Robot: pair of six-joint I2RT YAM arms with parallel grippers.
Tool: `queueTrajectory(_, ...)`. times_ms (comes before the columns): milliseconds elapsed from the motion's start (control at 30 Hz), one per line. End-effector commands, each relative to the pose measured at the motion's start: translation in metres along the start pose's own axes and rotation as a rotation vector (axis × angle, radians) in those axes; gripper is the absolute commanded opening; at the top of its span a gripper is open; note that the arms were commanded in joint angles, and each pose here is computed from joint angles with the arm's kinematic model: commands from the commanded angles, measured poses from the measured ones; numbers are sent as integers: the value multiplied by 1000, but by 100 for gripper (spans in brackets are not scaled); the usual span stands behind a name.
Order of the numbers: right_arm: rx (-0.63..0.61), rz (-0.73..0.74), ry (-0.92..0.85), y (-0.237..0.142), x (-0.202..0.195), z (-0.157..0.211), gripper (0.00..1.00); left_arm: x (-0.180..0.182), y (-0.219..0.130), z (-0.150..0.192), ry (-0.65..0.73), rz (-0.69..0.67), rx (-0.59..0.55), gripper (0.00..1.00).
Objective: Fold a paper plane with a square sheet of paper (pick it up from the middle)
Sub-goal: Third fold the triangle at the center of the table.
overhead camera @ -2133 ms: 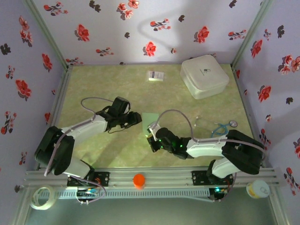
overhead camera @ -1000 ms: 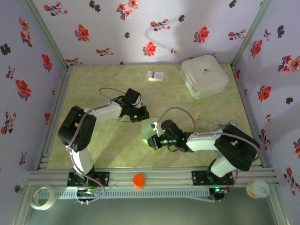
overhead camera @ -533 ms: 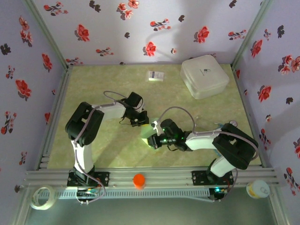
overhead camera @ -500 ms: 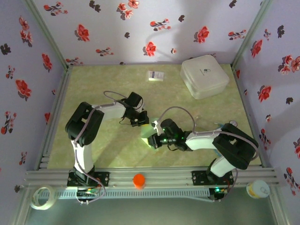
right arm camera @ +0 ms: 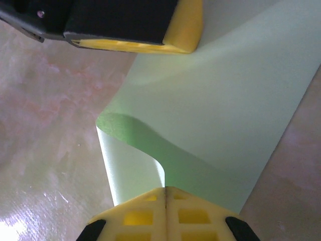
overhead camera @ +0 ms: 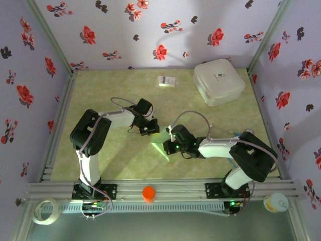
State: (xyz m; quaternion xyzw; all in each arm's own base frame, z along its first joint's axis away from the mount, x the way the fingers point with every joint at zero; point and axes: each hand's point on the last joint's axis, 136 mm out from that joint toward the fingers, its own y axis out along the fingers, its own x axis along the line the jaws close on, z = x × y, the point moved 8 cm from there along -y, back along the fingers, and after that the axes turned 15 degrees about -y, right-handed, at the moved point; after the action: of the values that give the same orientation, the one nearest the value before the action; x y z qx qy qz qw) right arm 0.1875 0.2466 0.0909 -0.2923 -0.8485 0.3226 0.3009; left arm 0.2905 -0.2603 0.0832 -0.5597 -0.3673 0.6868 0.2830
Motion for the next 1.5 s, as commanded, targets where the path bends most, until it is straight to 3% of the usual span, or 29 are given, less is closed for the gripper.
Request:
queueTrajectory(0, -5, 52, 24, 0, -4, -7, 0, 5, 2, 5, 3, -35, 22, 6)
queueTrajectory(1467, 18, 113, 27, 0, -9, -7, 0, 4, -1, 6, 3, -38, 19, 4)
